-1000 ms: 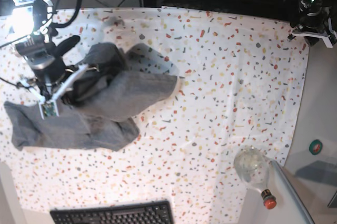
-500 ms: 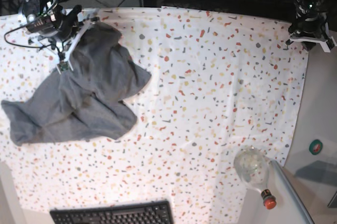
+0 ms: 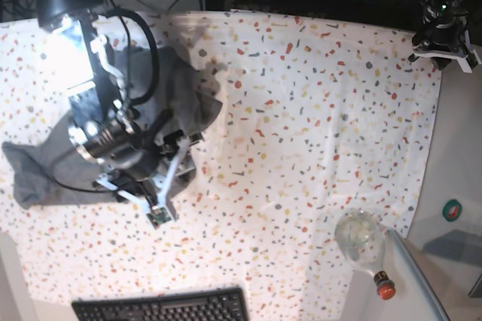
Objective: Layout the t-shirt on the table in an organized manner, then fold the t-shirt properly
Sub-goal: 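Grasp the bunched fabric with the right gripper and pull it outward, then lift the shirt with the right gripper and drape it across the cloth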
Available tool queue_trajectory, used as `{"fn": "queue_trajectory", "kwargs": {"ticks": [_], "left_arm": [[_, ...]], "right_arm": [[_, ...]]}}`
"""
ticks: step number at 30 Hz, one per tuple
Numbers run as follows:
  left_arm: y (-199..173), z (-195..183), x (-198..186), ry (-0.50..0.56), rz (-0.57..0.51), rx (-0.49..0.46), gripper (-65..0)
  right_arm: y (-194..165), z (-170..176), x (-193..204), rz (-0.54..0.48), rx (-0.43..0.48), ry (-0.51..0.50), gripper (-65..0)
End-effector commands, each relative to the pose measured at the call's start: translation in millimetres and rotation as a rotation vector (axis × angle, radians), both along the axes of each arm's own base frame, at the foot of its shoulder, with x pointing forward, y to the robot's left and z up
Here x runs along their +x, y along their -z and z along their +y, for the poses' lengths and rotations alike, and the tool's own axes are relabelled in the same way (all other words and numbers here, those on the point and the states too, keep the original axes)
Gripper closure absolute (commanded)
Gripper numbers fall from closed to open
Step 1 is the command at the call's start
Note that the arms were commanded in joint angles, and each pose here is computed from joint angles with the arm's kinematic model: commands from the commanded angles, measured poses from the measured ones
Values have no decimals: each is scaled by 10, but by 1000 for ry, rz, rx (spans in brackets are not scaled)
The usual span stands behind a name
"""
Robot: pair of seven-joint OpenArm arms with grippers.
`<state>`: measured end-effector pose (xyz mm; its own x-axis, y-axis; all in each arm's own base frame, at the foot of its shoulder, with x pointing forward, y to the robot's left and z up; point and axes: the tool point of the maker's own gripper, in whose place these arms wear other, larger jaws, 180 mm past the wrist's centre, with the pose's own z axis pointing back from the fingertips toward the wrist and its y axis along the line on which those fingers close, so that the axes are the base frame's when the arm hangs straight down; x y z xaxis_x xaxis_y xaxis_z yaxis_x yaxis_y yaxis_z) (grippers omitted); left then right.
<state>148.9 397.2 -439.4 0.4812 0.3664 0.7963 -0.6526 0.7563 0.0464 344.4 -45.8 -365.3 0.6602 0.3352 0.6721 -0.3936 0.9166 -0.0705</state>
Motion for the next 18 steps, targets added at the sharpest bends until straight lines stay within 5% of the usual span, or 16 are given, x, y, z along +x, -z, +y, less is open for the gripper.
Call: {"fn": "queue_trajectory", "kwargs": {"ticks": [1, 9, 13, 18], "left_arm": [[-104, 66, 37, 2, -24, 33, -91], [-68, 56, -46, 1, -5, 30, -91], [-66, 56, -52, 2, -4, 30, -91], [-67, 50, -41, 1, -7, 29, -91]], "right_arm": [[1, 67, 170, -11, -6, 6, -365], [962, 248, 454, 107, -70, 62, -366], [1133, 105, 498, 81, -96, 138, -366], [1230, 153, 452, 48, -128, 85, -332]]}}
